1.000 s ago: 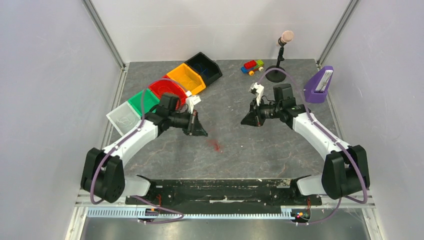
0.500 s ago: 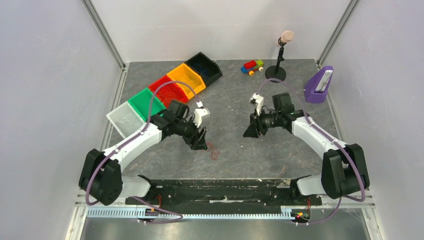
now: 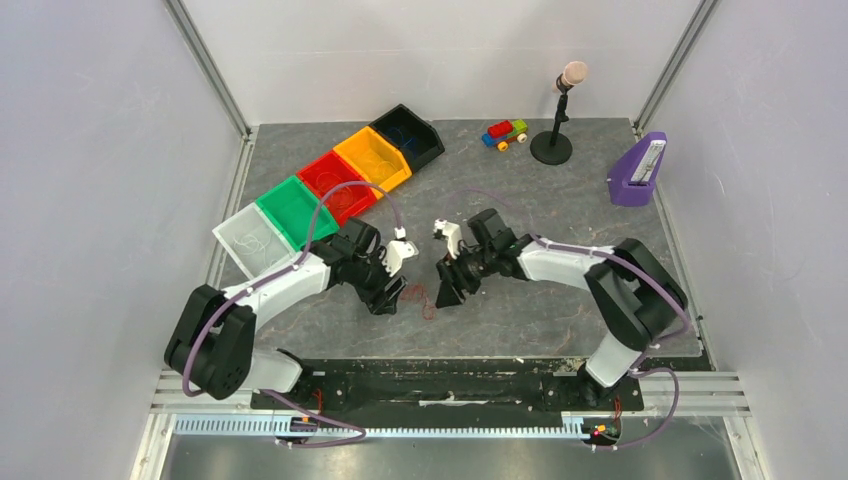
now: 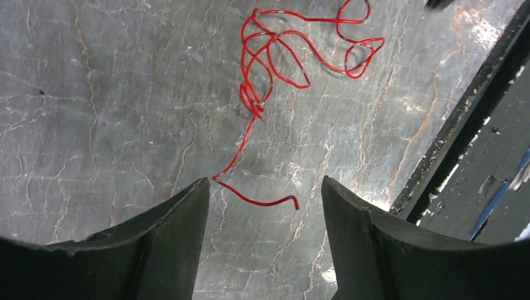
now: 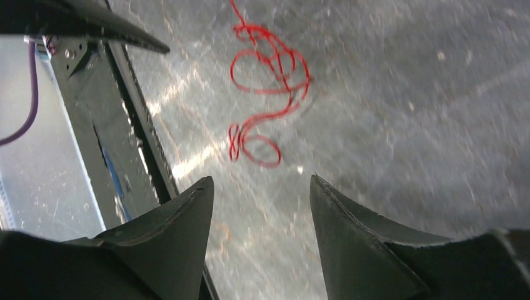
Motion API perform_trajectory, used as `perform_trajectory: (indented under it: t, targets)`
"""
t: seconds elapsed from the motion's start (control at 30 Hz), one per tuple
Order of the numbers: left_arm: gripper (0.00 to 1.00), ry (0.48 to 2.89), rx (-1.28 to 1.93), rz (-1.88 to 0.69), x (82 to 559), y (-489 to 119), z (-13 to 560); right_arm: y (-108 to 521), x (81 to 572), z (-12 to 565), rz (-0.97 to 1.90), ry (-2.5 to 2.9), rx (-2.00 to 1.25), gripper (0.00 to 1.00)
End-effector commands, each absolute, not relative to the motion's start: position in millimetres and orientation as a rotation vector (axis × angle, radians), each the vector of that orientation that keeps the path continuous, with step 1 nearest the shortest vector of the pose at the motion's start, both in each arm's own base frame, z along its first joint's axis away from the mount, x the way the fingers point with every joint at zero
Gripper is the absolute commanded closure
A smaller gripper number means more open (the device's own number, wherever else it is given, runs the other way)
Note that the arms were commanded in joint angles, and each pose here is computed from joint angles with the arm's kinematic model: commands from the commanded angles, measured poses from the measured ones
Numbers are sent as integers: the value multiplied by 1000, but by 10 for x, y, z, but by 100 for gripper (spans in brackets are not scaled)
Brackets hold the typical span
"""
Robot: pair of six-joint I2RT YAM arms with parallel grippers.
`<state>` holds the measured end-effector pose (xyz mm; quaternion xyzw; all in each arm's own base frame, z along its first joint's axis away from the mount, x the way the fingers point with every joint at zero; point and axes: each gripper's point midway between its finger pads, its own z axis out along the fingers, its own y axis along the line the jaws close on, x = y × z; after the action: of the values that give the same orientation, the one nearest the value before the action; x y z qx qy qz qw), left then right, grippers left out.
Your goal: Untangle the cables
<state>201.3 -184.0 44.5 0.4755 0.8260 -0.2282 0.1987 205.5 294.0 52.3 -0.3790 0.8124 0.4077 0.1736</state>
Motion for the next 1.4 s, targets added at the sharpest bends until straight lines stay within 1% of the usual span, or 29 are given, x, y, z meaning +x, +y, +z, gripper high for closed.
perform_trajectory:
  t: [0.0,0.07,0.13,0.2,0.23,0.27,0.3,0.33,0.37,0.5,0.53,0.73,0.87,0.9,1.0,1.03,1.13,1.27,1.37]
  targets:
    - [31,2264,1207,-587,2271,-1897,537,3399,2338,672,1149,2192,-1032,40]
    - [38,2296,1175,-567,2323,-1881,500,3488,2320,607,1134,2187,-1039,42]
    - [43,2330,1126,-560,2393,-1856,477,3524,2329,513,1094,2197,-1034,46]
    - [49,2348,1057,-588,2467,-1844,495,3513,2357,428,1061,2221,-1025,52]
    - [57,2354,1028,-610,2494,-1833,508,3490,2373,386,1035,2233,-1027,56]
    - [68,2358,1019,-631,2497,-1826,513,3451,2384,352,1001,2244,-1035,62]
    - [83,2362,1008,-640,2511,-1796,527,3407,2393,334,971,2252,-1040,67]
    - [94,2365,1001,-642,2521,-1758,538,3354,2401,318,940,2256,-1051,72]
    - [98,2368,985,-641,2541,-1692,555,3296,2390,317,921,2258,-1061,79]
    - [98,2355,872,-612,2704,-1331,740,2979,2397,344,867,2297,-1050,99]
    - [98,2346,846,-594,2737,-1238,799,2888,2410,366,856,2305,-1043,100]
    - [98,2339,820,-506,2698,-842,859,2355,2503,503,821,2335,-991,100]
    - [98,2336,784,-507,2721,-749,869,2064,2477,504,799,2359,-997,100]
    - [98,2335,744,-509,2760,-685,893,2023,2448,490,803,2364,-1011,97]
    - [98,2284,740,-640,2751,-853,1005,2070,2362,501,883,2345,-1046,75]
    - [98,2267,733,-705,2732,-947,1041,2117,2380,516,915,2341,-1024,72]
    - [98,2300,756,-807,2629,-1214,1001,2208,2556,542,922,2346,-985,70]
    - [98,2358,692,-848,2571,-1304,883,2265,2778,651,884,2336,-981,68]
    - [98,2369,667,-895,2561,-1346,910,2431,2791,811,965,2296,-957,59]
